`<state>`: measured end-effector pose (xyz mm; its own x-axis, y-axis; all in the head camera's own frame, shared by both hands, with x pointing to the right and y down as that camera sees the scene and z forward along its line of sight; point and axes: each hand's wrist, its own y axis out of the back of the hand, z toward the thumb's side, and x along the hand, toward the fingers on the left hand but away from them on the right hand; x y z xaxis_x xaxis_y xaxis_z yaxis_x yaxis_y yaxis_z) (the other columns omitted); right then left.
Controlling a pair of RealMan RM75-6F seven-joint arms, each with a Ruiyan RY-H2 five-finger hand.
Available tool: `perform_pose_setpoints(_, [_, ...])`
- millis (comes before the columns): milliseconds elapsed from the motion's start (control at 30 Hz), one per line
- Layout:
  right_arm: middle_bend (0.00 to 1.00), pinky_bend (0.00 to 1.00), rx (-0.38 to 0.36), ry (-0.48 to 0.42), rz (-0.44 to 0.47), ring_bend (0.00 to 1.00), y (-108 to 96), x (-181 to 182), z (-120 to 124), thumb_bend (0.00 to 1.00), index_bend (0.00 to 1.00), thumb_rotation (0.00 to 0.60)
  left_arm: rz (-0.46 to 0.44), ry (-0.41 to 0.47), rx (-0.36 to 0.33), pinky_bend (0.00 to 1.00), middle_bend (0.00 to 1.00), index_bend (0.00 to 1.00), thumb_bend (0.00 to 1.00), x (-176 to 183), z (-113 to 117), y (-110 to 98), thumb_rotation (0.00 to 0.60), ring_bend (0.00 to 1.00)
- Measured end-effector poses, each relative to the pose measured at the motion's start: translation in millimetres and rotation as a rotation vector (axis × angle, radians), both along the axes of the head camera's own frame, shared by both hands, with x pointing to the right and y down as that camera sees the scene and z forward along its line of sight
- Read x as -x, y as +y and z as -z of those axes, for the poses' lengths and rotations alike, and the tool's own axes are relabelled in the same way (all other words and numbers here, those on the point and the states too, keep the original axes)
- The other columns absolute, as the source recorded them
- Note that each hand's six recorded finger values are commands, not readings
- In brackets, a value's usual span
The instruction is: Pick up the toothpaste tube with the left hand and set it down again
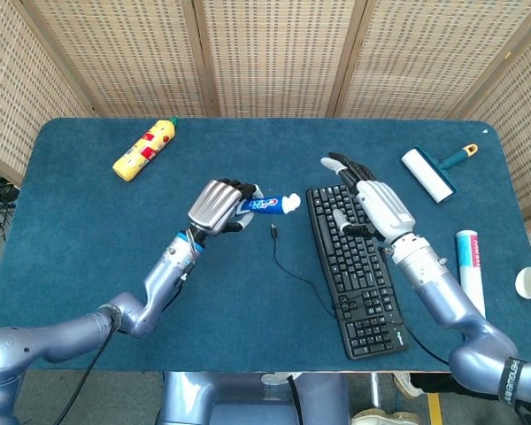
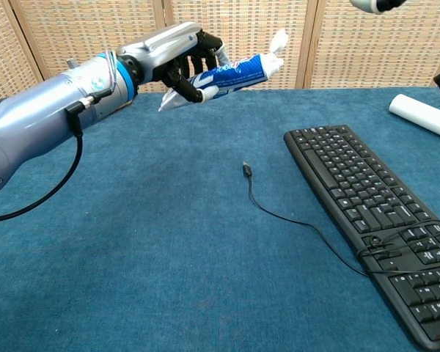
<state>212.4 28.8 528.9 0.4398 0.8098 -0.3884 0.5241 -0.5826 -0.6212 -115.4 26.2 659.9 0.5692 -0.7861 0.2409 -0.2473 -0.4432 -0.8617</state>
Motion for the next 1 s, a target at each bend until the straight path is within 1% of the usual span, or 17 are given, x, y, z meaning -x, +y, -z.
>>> perform_pose_setpoints(167, [0.0, 0.0, 0.021, -0.071, -0.038, 0.0, -9, 11, 4, 0.69, 0.0, 0.6, 0.004, 0.012, 0.003, 0.51, 0.6, 0.63, 0.54, -9, 1, -1, 0.6, 0.48])
perform_pose_setpoints(367, [0.0, 0.0, 0.083, -0.178, -0.103, 0.0, -19, 30, 4, 0.69, 0.0, 0.6, 0.009, 0.03, 0.02, 0.51, 0.6, 0.63, 0.54, -18, 1, 2, 0.6, 0.48])
perform_pose_setpoints(467, [0.0, 0.0, 0.125, -0.233, -0.138, 0.0, -22, 39, 1, 0.69, 0.0, 0.6, 0.013, 0.04, 0.027, 0.51, 0.6, 0.63, 0.54, -22, 2, 3, 0.6, 0.48])
perform_pose_setpoints(700, [0.0, 0.0, 0.251, -0.385, -0.224, 0.0, -25, 59, -5, 0.69, 0.0, 0.6, 0.025, 0.054, 0.033, 0.51, 0.6, 0.63, 0.54, -27, 4, -1, 0.6, 0.48])
perform_pose_setpoints(1000, [0.0, 0.0, 0.32, -0.436, -0.266, 0.0, -28, 68, -12, 0.69, 0.0, 0.6, 0.037, 0.069, 0.047, 0.51, 0.6, 0.63, 0.54, -31, 7, -4, 0.6, 0.48])
